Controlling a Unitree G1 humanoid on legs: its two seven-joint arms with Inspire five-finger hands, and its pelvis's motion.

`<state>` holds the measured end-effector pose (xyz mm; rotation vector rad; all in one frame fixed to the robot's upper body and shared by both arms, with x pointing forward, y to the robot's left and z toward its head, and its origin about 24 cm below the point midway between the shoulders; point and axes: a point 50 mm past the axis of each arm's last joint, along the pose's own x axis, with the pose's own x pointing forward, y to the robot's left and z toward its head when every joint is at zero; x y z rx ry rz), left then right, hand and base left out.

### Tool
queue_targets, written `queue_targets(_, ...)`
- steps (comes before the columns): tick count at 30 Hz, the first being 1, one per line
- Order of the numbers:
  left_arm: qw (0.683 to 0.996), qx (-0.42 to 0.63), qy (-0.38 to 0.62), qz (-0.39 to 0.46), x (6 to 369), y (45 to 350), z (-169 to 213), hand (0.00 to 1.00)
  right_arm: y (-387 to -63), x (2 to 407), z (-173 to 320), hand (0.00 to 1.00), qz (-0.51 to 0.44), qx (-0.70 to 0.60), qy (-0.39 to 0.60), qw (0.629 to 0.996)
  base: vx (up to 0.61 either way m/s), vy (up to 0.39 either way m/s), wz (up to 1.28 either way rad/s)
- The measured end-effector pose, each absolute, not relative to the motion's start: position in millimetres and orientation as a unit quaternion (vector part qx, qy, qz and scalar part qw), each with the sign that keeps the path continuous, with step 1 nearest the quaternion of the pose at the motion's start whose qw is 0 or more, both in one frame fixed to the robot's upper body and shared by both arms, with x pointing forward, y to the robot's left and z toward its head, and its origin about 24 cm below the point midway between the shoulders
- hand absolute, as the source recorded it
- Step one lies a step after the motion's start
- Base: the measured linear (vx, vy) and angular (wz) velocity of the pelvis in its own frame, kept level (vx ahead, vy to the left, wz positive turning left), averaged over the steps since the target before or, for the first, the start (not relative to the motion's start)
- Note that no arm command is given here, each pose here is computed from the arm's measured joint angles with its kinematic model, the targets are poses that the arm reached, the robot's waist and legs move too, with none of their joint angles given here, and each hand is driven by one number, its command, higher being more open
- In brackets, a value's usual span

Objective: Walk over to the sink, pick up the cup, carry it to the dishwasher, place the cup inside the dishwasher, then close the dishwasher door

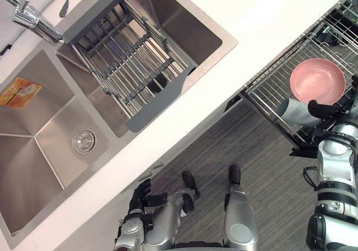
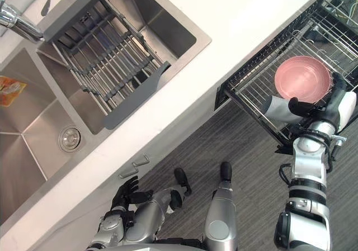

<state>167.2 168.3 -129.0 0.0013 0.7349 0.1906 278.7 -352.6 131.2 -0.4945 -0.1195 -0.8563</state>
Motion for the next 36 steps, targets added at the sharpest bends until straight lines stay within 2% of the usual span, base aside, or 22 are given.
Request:
queue_targets(6, 0.924, 0.015, 0.372, 0.084, 162, 171, -133, 0.90, -329, 262, 128, 0.90, -0.401, -0.237, -0.095, 0.880, 0.00, 0.000, 0.01)
queue_targets(17, 0.910, 0.025, 0.405, 0.083, 144, 177, -141, 0.90, -332, 203, 84, 0.90, -0.447, -0.201, -0.049, 0.870, 0.01, 0.000, -0.04)
queue_targets(27, 0.897, 0.020, 0.430, 0.101, 127, 183, -147, 0.90, -343, 143, 39, 0.90, -0.530, -0.075, 0.013, 0.844, -0.01, -0.008, -0.08)
queue_targets(33, 0.895, 0.018, 0.433, 0.107, 125, 185, -148, 0.90, -347, 130, 13, 0.90, -0.546, -0.007, 0.048, 0.837, -0.03, -0.002, -0.07)
queue_targets(36, 0.891, 0.014, 0.440, 0.112, 120, 187, -149, 0.90, -346, 125, -3, 0.90, -0.537, 0.076, 0.051, 0.838, -0.03, -0.002, -0.09)
